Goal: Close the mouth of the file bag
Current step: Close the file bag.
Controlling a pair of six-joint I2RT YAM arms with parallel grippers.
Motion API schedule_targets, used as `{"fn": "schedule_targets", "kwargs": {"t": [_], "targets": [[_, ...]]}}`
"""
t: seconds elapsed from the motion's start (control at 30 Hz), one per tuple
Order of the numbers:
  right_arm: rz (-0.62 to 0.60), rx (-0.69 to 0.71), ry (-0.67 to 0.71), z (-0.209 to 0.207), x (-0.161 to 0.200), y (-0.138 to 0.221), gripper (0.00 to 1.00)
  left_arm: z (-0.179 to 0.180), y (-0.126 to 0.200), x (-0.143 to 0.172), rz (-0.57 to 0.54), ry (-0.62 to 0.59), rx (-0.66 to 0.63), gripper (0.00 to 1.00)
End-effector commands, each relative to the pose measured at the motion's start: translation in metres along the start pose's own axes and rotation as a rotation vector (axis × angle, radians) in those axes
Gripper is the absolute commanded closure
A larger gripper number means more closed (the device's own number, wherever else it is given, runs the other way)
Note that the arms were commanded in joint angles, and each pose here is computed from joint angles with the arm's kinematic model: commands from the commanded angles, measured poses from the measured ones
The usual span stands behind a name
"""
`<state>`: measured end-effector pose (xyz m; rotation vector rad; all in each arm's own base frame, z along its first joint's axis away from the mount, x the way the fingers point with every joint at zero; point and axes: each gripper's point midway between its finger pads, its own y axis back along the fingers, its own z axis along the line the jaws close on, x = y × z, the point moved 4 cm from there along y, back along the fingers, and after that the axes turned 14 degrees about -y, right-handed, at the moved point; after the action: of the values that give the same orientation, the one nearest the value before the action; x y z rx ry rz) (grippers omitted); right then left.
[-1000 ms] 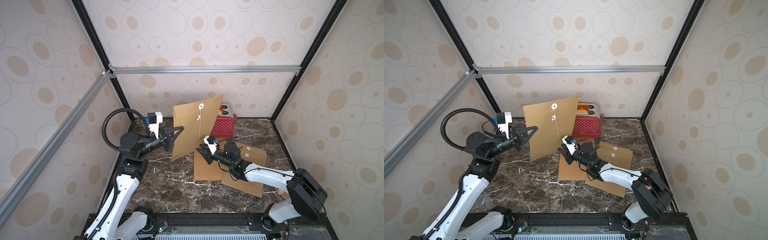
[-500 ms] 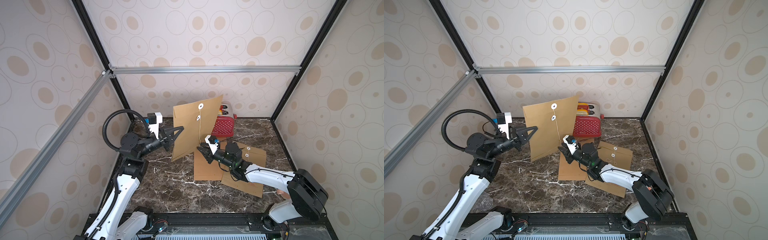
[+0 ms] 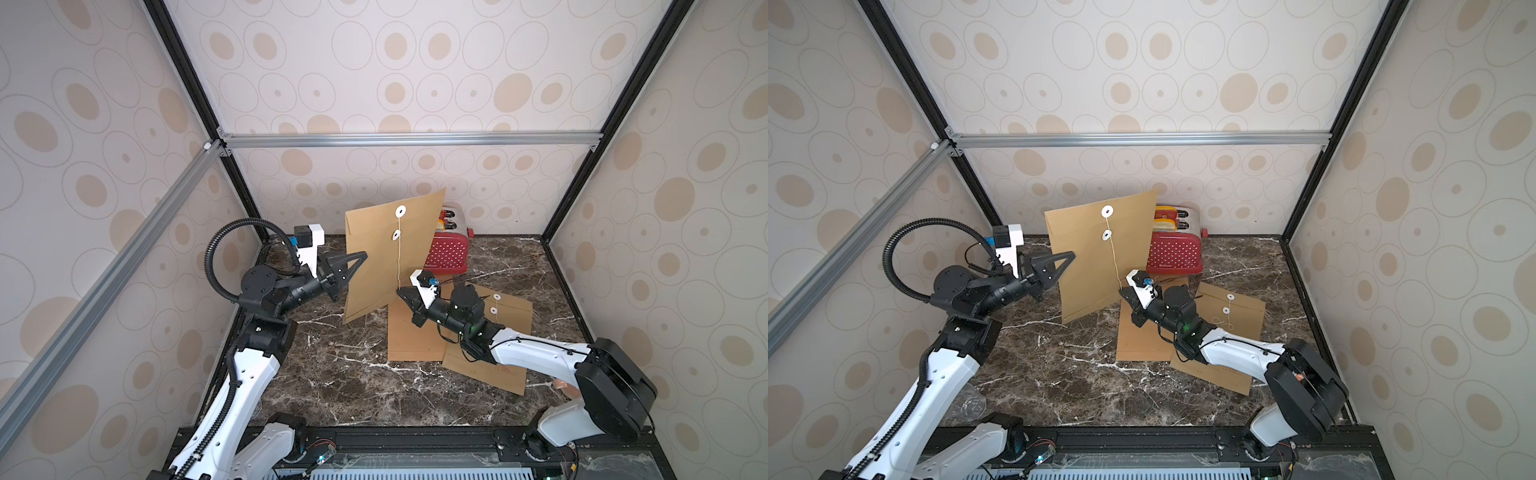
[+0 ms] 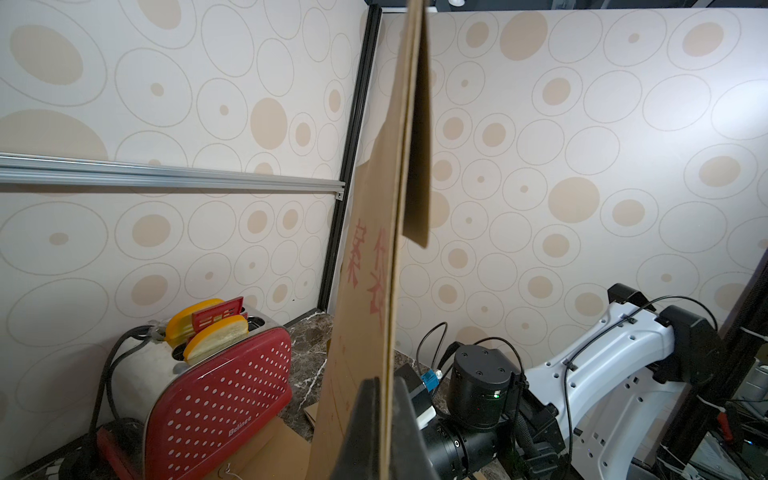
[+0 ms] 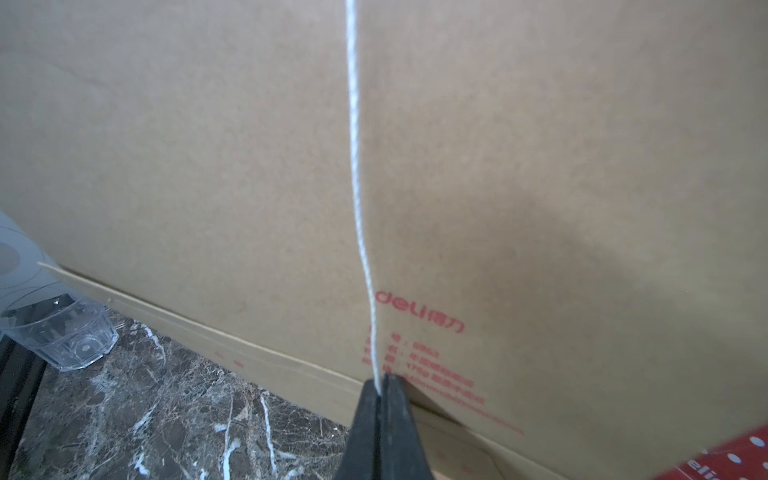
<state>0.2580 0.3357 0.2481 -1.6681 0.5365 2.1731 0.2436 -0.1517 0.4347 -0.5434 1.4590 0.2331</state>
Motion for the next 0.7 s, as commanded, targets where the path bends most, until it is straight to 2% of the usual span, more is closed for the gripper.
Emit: {"fn": "schedule_targets", "kwargs": {"t": [0.0, 0.3, 0.67], "targets": [[0.026, -0.026, -0.029, 0.009, -0.007, 0.011, 1.00, -0.002, -0.003, -0.011, -0.029, 0.007, 0.015, 1.00], [0.047, -0.068, -0.091, 0.026, -0.013, 0.030, 1.00, 0.008, -0.012, -0.009, -0.059, 0.107, 0.030, 1.00], [0.106, -0.113, -0.098, 0.051, -0.002, 0.022, 1.00, 0.018, -0.021, -0.003, -0.059, 0.216, 0.057, 1.00]]}}
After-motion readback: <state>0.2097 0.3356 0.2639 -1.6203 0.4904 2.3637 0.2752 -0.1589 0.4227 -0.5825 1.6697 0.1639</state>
